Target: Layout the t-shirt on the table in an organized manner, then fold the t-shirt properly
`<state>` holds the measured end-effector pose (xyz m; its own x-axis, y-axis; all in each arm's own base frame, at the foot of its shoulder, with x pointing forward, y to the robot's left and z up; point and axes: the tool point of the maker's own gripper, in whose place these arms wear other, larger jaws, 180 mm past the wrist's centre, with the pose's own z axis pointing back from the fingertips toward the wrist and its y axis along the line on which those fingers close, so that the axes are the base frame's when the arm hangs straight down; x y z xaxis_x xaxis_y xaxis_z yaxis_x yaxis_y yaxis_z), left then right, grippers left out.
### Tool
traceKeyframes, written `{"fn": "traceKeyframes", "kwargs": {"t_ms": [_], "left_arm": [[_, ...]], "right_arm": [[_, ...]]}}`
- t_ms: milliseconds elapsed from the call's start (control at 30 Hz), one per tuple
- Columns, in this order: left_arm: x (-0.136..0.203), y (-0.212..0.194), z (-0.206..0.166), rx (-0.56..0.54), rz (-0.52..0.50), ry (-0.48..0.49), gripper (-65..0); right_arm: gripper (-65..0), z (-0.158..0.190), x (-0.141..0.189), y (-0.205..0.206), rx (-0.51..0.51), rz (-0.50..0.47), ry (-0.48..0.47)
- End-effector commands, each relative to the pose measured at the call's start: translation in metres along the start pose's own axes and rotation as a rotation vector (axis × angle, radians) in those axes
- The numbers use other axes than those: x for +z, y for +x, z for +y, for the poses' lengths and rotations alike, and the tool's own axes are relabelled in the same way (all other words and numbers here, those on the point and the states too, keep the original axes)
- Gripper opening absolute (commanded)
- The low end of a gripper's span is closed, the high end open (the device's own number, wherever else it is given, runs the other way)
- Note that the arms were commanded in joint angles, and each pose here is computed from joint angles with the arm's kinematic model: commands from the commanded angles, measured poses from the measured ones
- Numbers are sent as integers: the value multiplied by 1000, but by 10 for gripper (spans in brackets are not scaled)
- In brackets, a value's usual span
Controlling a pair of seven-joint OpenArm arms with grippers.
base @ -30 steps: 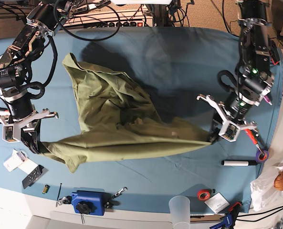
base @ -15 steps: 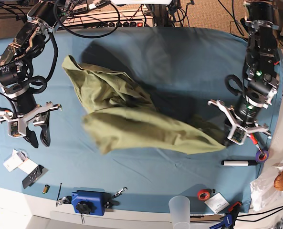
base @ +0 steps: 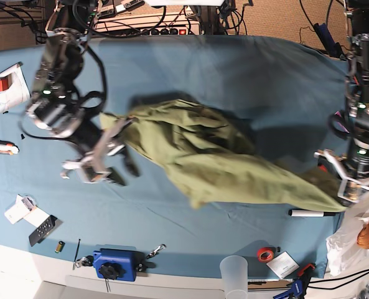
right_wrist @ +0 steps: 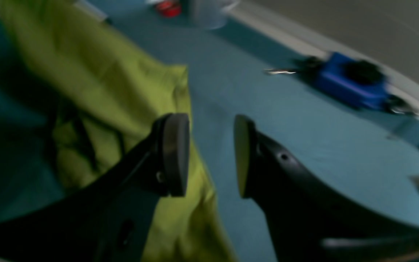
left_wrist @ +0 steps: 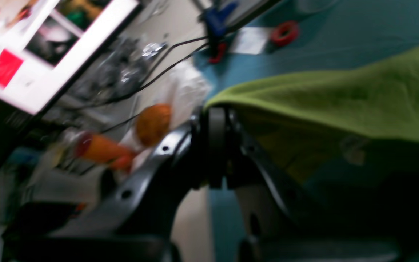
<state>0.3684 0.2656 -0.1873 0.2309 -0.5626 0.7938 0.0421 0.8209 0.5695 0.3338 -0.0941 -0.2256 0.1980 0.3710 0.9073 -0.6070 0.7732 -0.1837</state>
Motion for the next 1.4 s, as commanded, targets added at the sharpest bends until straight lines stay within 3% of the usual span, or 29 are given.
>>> {"fn": "traceKeyframes", "kwargs": {"t_ms": [0,133,367,500,633,800,967,1200,1367], "left_arm": [[4,16,31,-18,-52,80,-650],[13,18,77,24,-53,144,-650],[31,33,133,9,-79,182,-650],[41,47,143,17,-116,121,-650],[52,70,120,10,-194,-57,-650],[78,99,60,-65,-303,-294,-650],[110,115,11,-82,-384,-364,-650],[118,94,-19,133,-381,-409,-650],[119,88,-27,211,-379,-404,-650]], "right_arm": [[-435,4,-1,19,35,-63,13],[-435,30,-14,19,86,-47,76],[-435,41,-20,24,60,-67,83],[-435,43,-22,27,49,-77,86],[-435,43,-22,27,48,-77,85],[-435,36,-22,25,32,-62,47],[-435,29,-23,19,41,-34,5],[-435,30,-23,15,37,-18,8],[-435,60,-18,10,7,-43,139]]}}
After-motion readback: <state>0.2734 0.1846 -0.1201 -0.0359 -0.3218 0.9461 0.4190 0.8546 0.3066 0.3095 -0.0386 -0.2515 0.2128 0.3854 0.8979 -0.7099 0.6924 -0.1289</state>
